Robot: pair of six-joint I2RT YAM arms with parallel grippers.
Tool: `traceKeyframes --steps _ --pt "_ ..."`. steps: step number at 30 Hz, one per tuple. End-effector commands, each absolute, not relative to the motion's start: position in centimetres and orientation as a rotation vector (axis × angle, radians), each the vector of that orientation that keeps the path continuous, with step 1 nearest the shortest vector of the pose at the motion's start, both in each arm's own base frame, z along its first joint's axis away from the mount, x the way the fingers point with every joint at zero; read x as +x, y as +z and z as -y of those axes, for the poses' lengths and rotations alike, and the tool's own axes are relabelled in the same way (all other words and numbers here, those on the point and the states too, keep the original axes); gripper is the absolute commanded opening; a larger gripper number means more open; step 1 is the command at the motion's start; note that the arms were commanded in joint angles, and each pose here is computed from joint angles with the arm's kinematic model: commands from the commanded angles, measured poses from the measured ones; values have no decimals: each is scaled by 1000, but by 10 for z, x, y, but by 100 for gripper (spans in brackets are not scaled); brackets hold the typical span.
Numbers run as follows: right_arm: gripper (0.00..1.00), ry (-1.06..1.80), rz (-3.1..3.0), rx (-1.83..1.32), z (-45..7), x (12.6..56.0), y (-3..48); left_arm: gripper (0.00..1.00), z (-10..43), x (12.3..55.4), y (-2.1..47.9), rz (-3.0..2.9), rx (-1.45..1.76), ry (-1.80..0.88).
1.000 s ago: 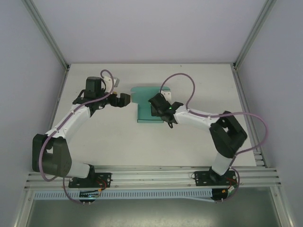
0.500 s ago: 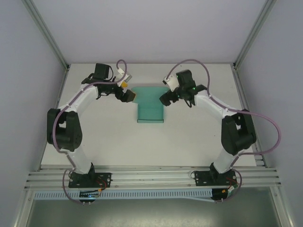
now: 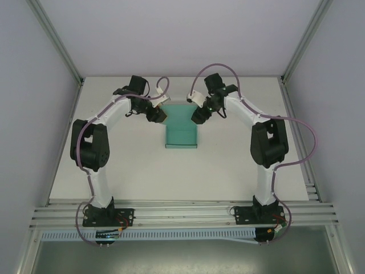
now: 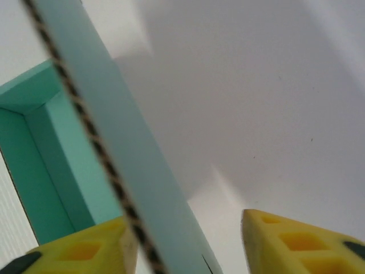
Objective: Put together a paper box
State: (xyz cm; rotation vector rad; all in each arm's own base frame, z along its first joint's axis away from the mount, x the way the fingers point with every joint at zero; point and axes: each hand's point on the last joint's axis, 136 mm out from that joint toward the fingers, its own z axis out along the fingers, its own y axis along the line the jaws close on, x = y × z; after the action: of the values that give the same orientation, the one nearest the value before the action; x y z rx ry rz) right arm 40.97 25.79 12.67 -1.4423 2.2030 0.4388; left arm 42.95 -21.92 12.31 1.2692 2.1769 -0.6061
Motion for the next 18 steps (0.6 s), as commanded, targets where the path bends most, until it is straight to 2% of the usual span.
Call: traceKeyframes --steps 1,6,9,14,18 --pt "41 421 -2202 -1457 -251 410 139 24 218 436 134 -2139 1282 -571" --pt "13 424 -2235 -1463 -249 408 135 0 223 436 147 -2101 1272 -577" --pt "0 423 -2262 -1449 -250 408 135 0 223 438 146 -2120 1255 -547" --pt "0 331 -2321 -1301 -247 422 145 0 222 450 147 -2164 1173 -412" --pt "0 224 -2420 -891 -237 448 163 0 219 470 163 -2217 972 -332"
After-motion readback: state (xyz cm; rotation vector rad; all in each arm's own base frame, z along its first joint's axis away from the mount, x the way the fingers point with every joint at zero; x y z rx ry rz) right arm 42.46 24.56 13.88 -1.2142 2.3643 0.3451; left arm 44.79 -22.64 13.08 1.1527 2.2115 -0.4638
